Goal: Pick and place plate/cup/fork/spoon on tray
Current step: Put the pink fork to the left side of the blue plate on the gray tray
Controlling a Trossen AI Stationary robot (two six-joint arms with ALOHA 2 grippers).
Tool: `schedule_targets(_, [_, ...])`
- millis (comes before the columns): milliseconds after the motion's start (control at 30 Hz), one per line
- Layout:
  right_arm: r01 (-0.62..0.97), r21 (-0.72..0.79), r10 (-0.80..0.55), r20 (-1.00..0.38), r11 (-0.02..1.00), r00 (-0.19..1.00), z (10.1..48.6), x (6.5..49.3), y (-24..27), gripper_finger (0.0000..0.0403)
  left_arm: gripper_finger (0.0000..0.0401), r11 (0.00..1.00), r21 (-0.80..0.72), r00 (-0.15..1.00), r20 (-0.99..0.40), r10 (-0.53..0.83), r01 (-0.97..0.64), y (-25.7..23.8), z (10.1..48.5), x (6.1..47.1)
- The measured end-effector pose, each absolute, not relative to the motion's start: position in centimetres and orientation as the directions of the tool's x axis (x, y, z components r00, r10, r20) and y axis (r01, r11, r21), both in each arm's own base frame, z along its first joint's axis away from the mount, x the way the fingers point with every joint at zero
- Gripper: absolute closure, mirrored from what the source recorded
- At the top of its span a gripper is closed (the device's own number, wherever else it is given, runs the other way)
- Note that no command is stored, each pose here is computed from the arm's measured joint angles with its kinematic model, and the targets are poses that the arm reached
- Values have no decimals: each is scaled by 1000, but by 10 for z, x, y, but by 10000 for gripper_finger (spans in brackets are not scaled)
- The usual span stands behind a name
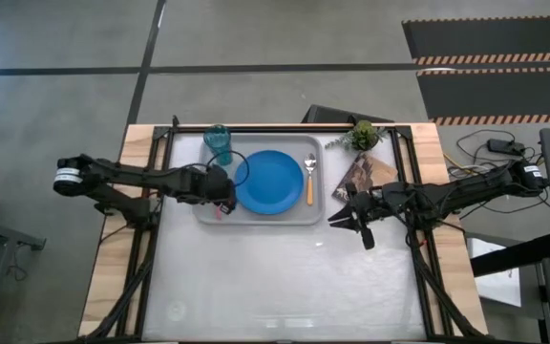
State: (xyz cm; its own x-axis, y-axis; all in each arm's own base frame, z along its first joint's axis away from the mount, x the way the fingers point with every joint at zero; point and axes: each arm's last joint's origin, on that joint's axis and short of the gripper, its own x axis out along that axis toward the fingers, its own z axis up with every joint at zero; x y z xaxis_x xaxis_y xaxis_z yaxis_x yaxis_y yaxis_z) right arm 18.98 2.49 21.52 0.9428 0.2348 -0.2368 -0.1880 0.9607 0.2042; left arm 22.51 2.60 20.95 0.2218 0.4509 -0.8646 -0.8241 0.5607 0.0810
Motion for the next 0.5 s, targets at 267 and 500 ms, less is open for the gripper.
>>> schedule_targets(267, [-22, 312, 129, -326, 950, 937, 198, 191, 22, 346, 316, 720, 62, 346, -846, 405, -691, 8, 208, 215])
schedule_targets(500, [26, 344, 101, -347, 939, 932, 193, 193, 21, 346, 393, 767, -152, 611, -706, 357, -624, 7, 201, 195])
